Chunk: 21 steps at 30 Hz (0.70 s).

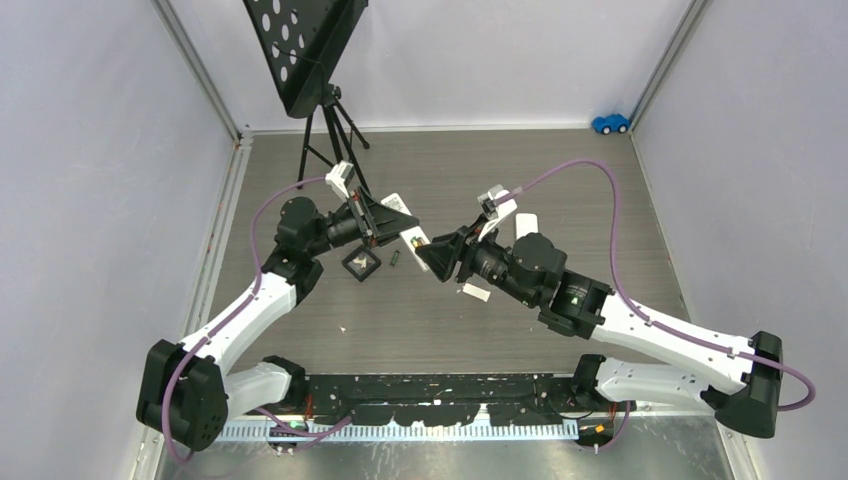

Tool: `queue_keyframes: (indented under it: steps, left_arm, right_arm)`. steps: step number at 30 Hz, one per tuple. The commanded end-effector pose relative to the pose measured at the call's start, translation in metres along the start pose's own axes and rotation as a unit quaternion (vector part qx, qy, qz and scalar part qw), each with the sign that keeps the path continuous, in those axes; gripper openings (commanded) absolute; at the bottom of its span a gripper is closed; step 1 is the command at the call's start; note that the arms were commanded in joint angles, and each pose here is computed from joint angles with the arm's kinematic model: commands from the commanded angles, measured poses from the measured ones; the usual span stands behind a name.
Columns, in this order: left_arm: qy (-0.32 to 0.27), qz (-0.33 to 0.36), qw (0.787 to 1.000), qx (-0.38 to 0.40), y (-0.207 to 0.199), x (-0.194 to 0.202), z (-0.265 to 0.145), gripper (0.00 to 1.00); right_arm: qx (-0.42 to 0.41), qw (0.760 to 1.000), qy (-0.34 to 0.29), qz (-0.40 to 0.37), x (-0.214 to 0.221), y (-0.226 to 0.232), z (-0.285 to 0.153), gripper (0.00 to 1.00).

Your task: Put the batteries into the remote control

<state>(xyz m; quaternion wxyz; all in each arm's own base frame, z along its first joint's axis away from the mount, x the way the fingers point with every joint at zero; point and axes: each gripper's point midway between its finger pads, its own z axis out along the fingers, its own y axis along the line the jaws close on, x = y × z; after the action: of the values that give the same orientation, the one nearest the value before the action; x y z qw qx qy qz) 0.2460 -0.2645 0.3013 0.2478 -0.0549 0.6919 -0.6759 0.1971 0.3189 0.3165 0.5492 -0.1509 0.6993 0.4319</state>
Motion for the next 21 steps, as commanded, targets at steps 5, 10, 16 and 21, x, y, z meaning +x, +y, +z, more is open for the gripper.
queue_keyframes:
  steps: [5, 10, 16, 21]
  left_arm:
    - [-0.029, 0.074, 0.996, 0.049, -0.027, -0.010, -0.002, 0.00]
    - [-0.061, 0.089, 0.993, 0.052, -0.029, -0.019, -0.003, 0.00]
    - [-0.074, 0.100, 0.990, 0.062, -0.039, -0.024, -0.005, 0.00]
    - [-0.069, 0.102, 0.990, 0.063, -0.039, -0.021, -0.005, 0.00]
  right_arm:
    - [0.075, 0.981, -0.074, 0.166, -0.042, -0.013, -0.023, 0.79]
    - [0.106, 0.933, -0.120, 0.321, -0.033, -0.033, -0.027, 0.90]
    - [0.034, 0.917, -0.104, 0.383, -0.027, -0.006, -0.005, 0.92]
    - [-0.004, 0.914, -0.103, 0.392, -0.034, 0.011, 0.011, 0.93]
